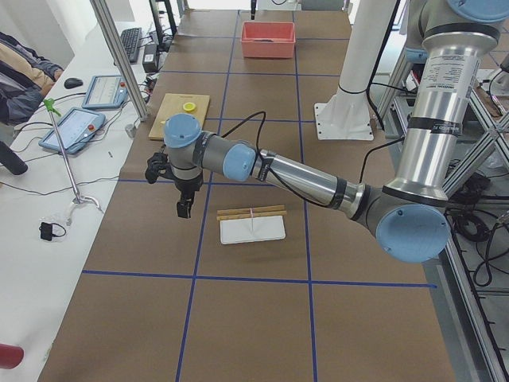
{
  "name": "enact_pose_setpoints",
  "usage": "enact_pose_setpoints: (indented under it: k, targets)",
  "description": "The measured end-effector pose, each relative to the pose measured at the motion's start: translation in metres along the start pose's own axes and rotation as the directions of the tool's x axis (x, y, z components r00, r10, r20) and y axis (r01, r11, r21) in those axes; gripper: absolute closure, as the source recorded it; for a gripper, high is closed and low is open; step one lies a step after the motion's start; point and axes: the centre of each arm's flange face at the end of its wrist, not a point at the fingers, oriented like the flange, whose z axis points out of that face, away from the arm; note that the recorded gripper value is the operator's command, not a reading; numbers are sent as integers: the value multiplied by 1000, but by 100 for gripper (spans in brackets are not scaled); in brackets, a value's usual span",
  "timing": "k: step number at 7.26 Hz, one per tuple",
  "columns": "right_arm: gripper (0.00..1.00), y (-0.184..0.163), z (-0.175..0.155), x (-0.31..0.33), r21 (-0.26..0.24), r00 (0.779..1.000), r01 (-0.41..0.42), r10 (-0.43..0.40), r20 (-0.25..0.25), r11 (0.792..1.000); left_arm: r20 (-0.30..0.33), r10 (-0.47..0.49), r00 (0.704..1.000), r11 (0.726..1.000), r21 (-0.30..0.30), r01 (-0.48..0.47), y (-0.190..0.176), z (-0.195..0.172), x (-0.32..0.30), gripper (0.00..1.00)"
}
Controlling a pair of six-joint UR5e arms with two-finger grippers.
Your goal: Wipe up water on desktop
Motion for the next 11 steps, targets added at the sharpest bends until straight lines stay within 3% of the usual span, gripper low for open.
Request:
enact_pose_setpoints:
  k: [3,7,11]
  targets:
    - [0,-3,-20,15,31,999,-34,33,28,999,-4,13,1000,1000,-22,-13,29,1,-10,2]
    - [0,8,-16,19,15,992,124,-125,25,992,-3,1,1000,1000,-30,-1,25,4,-10,2]
    - [0,7,-24,25,18,992,121,-122,17,992,3,-71,997,993,-98,71,36,32,-40,2]
